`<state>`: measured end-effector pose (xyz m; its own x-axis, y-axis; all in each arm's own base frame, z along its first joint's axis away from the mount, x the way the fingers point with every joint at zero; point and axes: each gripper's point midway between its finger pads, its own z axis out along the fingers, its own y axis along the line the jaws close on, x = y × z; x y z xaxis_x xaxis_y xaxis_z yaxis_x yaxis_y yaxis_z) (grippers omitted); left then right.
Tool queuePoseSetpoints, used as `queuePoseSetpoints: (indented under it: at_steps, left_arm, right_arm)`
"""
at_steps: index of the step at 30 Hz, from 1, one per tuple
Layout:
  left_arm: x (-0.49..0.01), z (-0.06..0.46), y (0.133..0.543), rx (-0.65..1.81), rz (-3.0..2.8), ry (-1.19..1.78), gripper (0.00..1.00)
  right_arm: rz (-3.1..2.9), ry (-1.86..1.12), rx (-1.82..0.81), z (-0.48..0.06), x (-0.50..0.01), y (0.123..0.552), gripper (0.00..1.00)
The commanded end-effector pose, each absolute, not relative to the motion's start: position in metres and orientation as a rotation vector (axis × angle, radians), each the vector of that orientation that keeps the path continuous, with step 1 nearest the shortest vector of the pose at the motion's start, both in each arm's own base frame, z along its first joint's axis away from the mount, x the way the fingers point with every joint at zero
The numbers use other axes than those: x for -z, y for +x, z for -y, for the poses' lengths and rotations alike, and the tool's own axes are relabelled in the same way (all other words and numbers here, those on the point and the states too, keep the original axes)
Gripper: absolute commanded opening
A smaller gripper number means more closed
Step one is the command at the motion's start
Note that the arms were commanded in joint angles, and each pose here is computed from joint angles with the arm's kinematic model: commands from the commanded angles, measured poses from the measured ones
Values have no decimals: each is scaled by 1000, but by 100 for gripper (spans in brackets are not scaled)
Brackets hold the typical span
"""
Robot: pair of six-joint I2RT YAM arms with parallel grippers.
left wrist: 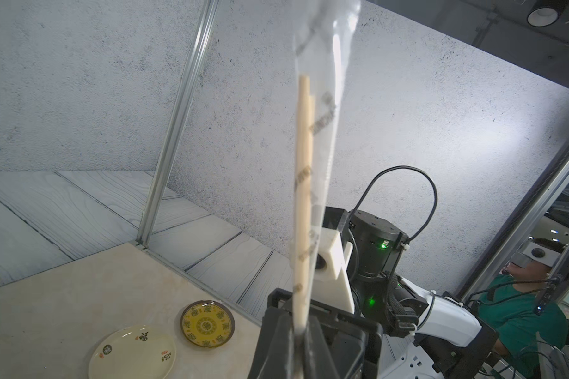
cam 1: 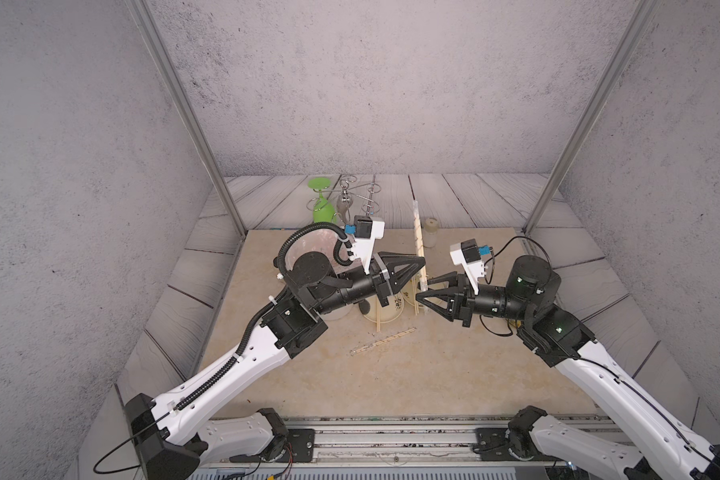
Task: Remove the packaging of disposable chopsticks
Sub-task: Pick up the disposable chopsticks from the center of the board.
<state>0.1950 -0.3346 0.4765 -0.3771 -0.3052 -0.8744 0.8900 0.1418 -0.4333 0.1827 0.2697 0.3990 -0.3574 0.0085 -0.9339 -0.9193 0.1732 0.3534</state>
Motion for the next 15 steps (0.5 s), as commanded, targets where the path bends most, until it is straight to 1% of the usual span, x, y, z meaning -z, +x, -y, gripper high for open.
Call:
queuePoseSetpoints:
  at_steps: [1, 2, 4, 7, 15]
  left_arm:
    - [-492, 329, 187, 1517, -1300, 617, 0]
    - [-492, 330, 185, 1530, -1297, 626, 0]
    - [-493, 332, 182, 1557, -1280, 639, 0]
    - [-497, 332, 179, 1576, -1252, 649, 0]
    - [-492, 328, 191, 1498, -1285, 602, 0]
  right_arm:
    - [-1508, -954, -1419, -277, -406, 174, 33]
    - [-1496, -957, -1437, -278, -409, 173, 28]
    - [-1493, -943, -1451, -278, -411, 173, 14]
    - [-1502, -923, -1446, -276, -410, 173, 0]
    - [-1530, -881, -1387, -269, -406, 175, 0]
